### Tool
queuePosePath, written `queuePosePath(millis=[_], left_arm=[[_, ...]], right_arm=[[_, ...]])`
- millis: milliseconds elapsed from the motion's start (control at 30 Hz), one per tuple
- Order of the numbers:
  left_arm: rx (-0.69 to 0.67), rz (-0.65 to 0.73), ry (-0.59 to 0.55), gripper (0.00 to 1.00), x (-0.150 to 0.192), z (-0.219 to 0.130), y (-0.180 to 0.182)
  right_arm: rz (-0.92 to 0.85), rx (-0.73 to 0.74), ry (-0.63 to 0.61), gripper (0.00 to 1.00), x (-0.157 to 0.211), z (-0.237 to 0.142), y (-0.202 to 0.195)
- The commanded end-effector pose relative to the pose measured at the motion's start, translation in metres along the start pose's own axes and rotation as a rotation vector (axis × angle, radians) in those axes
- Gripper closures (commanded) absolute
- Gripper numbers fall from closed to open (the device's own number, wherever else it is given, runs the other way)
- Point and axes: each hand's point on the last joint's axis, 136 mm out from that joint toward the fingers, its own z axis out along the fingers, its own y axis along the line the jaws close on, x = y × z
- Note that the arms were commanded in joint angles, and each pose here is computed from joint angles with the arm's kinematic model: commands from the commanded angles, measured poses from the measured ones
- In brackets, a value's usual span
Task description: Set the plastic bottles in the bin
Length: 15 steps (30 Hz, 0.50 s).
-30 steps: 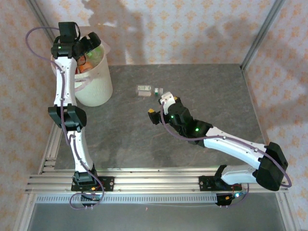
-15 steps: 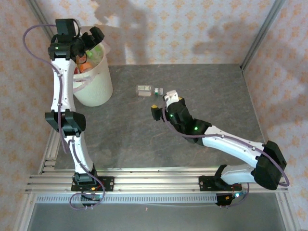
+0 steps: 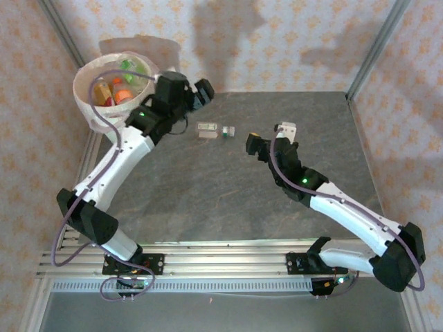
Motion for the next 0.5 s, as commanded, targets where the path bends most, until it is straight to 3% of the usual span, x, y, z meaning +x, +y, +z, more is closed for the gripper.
queuePosePath(millis=[0, 233, 467], left_arm=[[-0.134, -0.179, -0.110, 0.00, 0.014, 0.019, 0.023], [-0.250, -0.306, 0.068, 0.00, 0.090, 0.075, 0.044], [-0.478, -0.342, 0.139, 0.00, 0.128, 0.116, 0.076]], right_arm=[[0.021, 0.081, 0.014, 0.01, 0.011, -0.005, -0.025], [-0.005, 0.103, 0.029, 0.01, 0.016, -0.014, -0.038], [-0.034, 0.129, 0.039, 0.01, 0.017, -0.027, -0.051]])
